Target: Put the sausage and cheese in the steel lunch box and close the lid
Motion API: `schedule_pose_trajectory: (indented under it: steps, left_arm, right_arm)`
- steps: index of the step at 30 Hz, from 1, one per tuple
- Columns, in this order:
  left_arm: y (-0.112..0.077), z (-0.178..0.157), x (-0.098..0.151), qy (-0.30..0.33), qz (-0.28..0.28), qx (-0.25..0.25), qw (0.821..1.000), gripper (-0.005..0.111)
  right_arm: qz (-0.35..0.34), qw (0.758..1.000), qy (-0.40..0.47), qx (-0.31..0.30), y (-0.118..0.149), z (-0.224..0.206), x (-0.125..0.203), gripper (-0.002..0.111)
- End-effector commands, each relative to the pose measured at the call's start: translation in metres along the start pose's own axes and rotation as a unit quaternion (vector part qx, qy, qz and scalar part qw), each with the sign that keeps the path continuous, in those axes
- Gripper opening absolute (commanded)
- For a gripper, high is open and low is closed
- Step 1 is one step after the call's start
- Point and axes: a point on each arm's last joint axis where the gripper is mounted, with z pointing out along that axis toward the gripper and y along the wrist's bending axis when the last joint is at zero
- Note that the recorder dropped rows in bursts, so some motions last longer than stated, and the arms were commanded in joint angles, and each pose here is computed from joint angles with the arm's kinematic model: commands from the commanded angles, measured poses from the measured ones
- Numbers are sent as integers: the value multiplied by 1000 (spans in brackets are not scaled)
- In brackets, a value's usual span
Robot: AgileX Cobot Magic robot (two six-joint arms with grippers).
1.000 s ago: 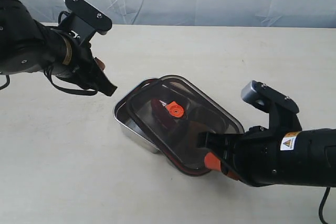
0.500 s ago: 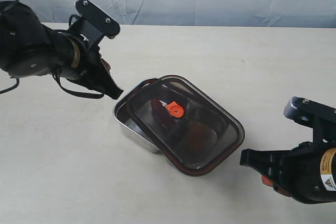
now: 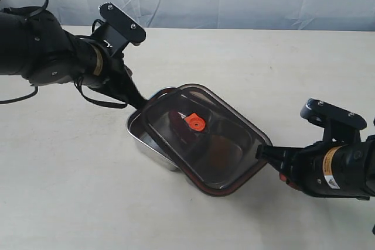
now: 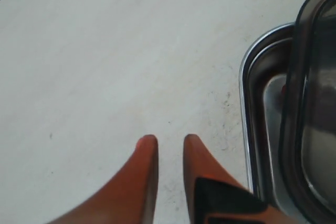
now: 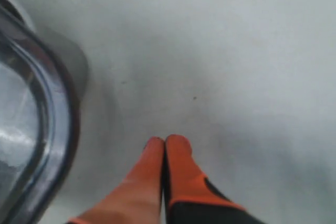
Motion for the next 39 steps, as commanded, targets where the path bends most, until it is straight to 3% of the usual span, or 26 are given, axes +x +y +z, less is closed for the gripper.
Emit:
schedule_pose_trajectory:
  steps: [1,4,10,16,19,25,39]
  left_arm:
    - [-1,-1,-6,-28,-21,15,999,18]
    - [-6,-1,-9,-44,8,22,999,21]
    - [-10,0,-14,-70,30,32,997,40]
    - [-17,27,-2,-42,58,42,997,40]
    - [-17,28,-4,-51,66,43,996,40]
    - [-12,28,0,-17,50,30,998,40]
    - [-9,24,13,62,0,18,998,40]
  right_arm:
    - [-7,1000,-10,-15,5,0,-6,0]
    - [-14,1000,-15,-15,8,-1,-10,0]
    - [-16,999,-26,-25,16,-2,-18,0]
    - [-25,999,-19,14,9,-2,-17,0]
    - [-40,999,-25,-2,12,-2,-18,0]
    - [-58,997,-47,-29,24,-6,-29,0]
    - [-92,994,-52,-23,26,-7,-32,0]
